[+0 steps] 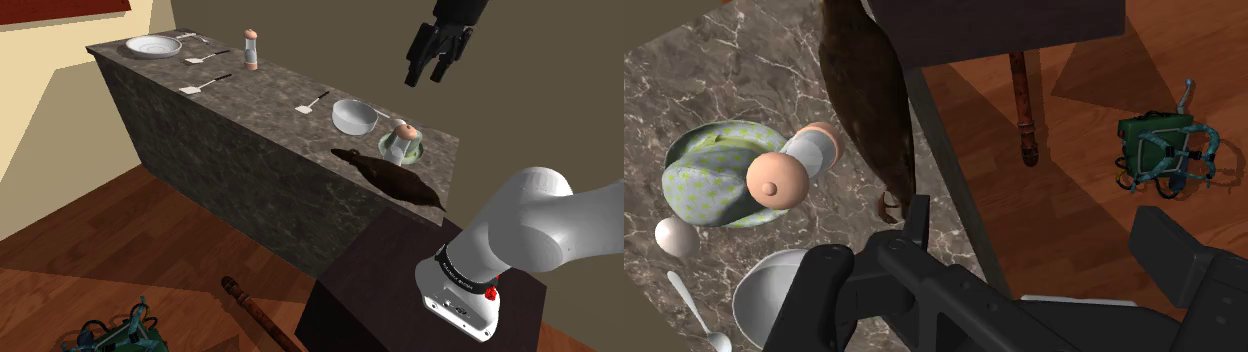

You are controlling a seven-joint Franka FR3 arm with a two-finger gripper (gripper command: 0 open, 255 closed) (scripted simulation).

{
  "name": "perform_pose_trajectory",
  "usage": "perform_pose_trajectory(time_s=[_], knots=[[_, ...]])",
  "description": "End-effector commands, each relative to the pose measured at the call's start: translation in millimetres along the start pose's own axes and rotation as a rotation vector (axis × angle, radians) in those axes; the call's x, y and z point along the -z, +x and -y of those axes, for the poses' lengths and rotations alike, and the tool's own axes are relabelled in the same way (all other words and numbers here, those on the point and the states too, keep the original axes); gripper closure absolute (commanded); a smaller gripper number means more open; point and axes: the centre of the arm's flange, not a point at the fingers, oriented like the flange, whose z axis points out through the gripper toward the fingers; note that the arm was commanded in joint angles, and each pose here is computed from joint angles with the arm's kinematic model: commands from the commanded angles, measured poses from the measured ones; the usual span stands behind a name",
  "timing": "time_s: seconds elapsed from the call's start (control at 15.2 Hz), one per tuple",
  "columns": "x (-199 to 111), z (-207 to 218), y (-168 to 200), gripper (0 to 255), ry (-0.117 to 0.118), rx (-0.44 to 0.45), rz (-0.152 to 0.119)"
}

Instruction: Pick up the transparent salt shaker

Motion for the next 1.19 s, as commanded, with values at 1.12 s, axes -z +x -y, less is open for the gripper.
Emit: perform_pose_trajectory(time_s=[1.12], knots=[[-143,-135,71,0,-0.152,0.051,-0.004]])
